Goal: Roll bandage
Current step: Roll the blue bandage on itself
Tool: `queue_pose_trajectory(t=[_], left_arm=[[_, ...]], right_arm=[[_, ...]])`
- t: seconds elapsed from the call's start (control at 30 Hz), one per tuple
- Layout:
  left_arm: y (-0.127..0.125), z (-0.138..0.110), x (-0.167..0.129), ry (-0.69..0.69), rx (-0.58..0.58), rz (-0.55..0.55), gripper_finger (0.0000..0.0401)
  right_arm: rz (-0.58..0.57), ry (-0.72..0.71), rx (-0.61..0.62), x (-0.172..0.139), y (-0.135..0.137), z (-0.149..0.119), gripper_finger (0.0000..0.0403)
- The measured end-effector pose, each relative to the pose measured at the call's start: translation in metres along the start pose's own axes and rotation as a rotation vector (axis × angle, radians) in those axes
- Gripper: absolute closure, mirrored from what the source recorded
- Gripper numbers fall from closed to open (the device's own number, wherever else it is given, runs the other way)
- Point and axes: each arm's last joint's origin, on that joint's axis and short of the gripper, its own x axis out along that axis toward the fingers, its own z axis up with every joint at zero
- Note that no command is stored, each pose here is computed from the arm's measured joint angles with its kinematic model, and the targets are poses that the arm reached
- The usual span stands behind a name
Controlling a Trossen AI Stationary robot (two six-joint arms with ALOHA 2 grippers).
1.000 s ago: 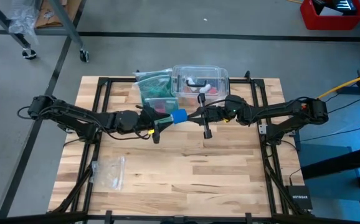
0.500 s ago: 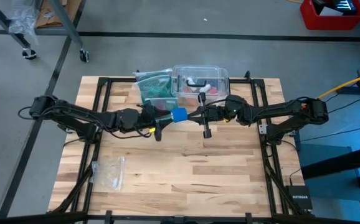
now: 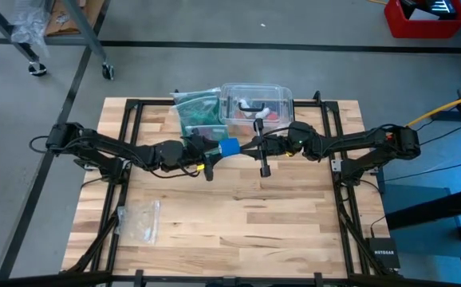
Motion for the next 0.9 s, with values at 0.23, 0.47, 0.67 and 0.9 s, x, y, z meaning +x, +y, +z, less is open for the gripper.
queue_pose_trajectory(t=[0.23,0.47,0.67,0.9], left_arm=[[-0.009,-0.002,-0.004,0.012,-0.071,-0.047,0.0360],[-0.018,-0.003,-0.008,0.029,-0.152,-0.110,0.0395],[-0.023,-0.004,-0.011,0.035,-0.189,-0.129,0.0399],[-0.030,-0.004,-0.014,0.041,-0.285,-0.156,0.0400]], right_arm=[[-0.045,0.011,-0.028,0.000,-0.001,0.000,0.0395],[-0.128,0.039,-0.069,0.000,-0.003,-0.001,0.0395],[-0.146,0.083,-0.070,0.000,-0.003,-0.005,0.0395],[-0.129,0.216,-0.067,-0.002,-0.001,-0.018,0.0395]])
